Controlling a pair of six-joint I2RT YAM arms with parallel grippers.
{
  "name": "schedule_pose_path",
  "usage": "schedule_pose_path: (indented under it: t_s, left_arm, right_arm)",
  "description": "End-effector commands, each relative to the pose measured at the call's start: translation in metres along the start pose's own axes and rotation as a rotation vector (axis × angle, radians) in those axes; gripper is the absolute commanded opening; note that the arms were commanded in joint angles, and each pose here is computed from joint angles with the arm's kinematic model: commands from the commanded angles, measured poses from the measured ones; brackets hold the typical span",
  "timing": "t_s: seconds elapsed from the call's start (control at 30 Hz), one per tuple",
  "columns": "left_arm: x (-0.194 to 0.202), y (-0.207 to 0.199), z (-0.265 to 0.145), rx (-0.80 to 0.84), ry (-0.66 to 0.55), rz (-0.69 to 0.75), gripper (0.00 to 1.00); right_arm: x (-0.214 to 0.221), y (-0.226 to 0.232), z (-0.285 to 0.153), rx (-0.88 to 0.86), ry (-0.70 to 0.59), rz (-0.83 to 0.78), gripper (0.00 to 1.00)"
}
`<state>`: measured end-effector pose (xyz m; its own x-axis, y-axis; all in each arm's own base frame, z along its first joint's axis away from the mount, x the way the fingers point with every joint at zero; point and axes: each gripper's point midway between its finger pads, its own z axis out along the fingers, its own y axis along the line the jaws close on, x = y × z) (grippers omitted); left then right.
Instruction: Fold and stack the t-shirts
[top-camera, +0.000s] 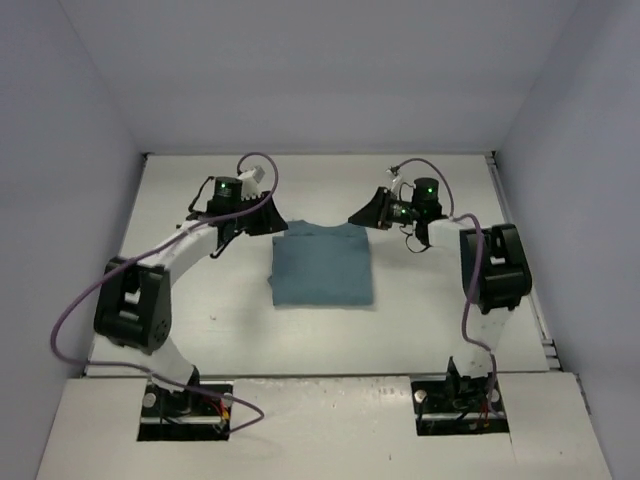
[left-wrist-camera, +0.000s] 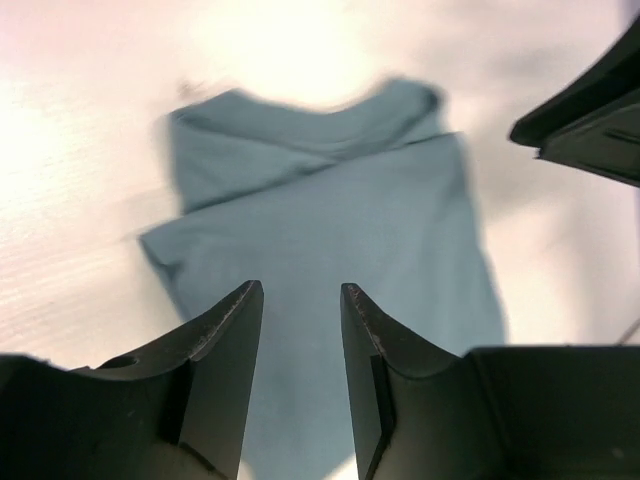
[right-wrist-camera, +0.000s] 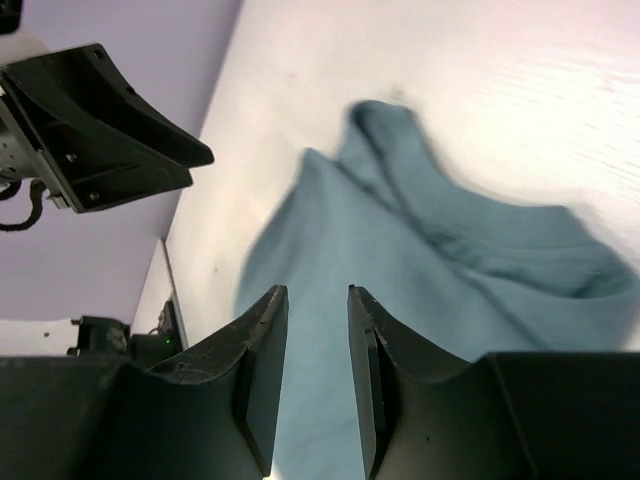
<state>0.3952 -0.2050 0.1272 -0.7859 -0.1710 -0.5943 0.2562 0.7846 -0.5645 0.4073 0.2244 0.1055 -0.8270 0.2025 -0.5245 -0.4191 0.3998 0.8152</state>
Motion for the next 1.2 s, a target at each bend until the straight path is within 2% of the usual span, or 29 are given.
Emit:
schedule_pose_path:
  t_s: [0.0,0.07,0.1,0.17,0.33,0.63,0.77,0.83,0.93,1.1,1.17]
  left_arm:
    - [0.011,-0.042,-0.046,0.062,-0.035,0.046,0.35]
    - [0.034,-0.04,-0.05,0.062,-0.008,0.012,0.35]
    - [0.032,-0.047,-0.053,0.081,-0.023,0.013,0.35]
    - [0.063,-0.034,-0.046,0.078,0.019,-0.024,0.34]
    - [0.099,-0.021,-0.029,0.094,0.077,-0.09,0.31]
    - [0.13,0.003,-0.015,0.047,0.097,-0.166,0.25]
    - [0.146,0.016,-0.01,0.012,0.116,-0.217,0.22]
    - [0.149,0.019,-0.013,-0.001,0.113,-0.234,0.21]
    - [0.154,0.023,-0.021,-0.018,0.096,-0.257,0.2]
    - [0.14,0.023,-0.037,-0.014,0.033,-0.276,0.2]
    - [0.127,0.015,-0.043,0.002,0.01,-0.266,0.2]
  right_arm:
    - [0.002,0.07,-0.022,-0.056,-0.008,-0.133,0.28]
    - [0.026,0.073,-0.023,-0.055,0.025,-0.123,0.28]
    - [0.036,0.073,-0.024,-0.052,0.036,-0.114,0.28]
    - [0.062,0.072,-0.024,-0.05,0.077,-0.098,0.28]
    - [0.119,0.061,-0.024,-0.038,0.174,-0.069,0.27]
    - [0.175,0.023,-0.032,-0.009,0.242,0.016,0.23]
    - [0.194,-0.002,-0.032,0.019,0.227,0.098,0.2]
    - [0.19,0.0,-0.032,-0.003,0.18,0.156,0.18]
    - [0.192,-0.015,-0.036,0.078,0.143,0.21,0.15]
    - [0.181,-0.011,-0.038,0.1,0.124,0.18,0.17]
    - [0.17,-0.002,-0.038,0.096,0.12,0.136,0.21]
